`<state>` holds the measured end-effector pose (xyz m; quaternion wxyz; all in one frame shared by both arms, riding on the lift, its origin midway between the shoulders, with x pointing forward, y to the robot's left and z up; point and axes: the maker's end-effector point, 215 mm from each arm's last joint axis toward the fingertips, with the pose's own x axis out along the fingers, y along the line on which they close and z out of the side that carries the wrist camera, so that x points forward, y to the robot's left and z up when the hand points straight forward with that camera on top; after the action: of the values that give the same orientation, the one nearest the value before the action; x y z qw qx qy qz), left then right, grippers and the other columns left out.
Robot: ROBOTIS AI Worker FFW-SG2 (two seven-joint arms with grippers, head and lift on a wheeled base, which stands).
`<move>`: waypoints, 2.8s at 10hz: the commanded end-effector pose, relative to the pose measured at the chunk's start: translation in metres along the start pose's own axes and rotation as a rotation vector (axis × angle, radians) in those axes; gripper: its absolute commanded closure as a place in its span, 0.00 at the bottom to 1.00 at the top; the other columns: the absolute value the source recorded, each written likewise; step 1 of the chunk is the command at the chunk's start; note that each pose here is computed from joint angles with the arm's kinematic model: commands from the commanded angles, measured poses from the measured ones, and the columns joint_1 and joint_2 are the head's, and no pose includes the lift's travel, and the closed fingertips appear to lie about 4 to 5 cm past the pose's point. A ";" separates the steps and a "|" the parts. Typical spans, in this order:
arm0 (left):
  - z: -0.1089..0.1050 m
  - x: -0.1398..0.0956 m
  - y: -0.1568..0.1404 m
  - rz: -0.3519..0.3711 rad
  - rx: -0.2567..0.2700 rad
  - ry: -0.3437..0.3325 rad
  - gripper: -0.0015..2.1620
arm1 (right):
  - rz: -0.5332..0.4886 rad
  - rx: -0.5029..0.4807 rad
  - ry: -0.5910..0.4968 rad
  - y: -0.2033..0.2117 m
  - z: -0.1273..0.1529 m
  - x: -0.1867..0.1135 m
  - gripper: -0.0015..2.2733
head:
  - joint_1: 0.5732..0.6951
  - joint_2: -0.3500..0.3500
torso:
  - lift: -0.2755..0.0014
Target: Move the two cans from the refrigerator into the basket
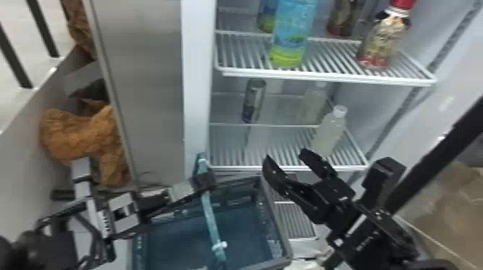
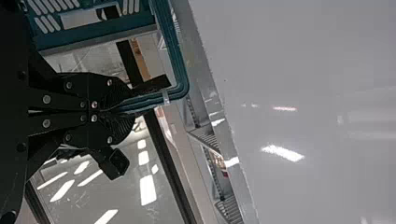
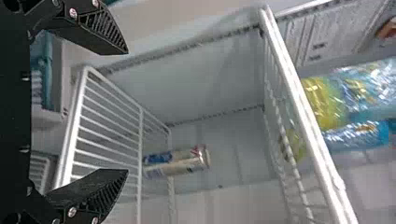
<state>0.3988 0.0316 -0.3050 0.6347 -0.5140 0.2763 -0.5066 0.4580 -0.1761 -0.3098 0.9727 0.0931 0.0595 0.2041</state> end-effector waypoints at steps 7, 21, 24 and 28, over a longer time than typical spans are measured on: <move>-0.002 0.002 -0.001 -0.006 -0.003 0.003 0.56 | -0.138 -0.101 -0.099 -0.061 0.021 0.048 0.06 | 1.00 0.19 | 0.20; -0.004 0.002 -0.001 -0.007 -0.008 0.008 0.56 | -0.154 -0.159 -0.016 -0.085 0.011 0.172 0.06 | 1.00 0.26 | 0.20; -0.005 0.003 -0.002 -0.008 -0.009 0.010 0.56 | -0.163 -0.155 0.013 -0.090 0.001 0.185 0.06 | 1.00 0.27 | 0.20; -0.005 0.004 -0.003 -0.013 -0.011 0.012 0.56 | -0.181 -0.166 0.029 -0.094 0.001 0.200 0.06 | 1.00 0.27 | 0.20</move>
<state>0.3945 0.0260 -0.3039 0.6275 -0.5157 0.2799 -0.5118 0.6752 -0.1804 -0.3432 0.9907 0.0037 0.0634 0.1205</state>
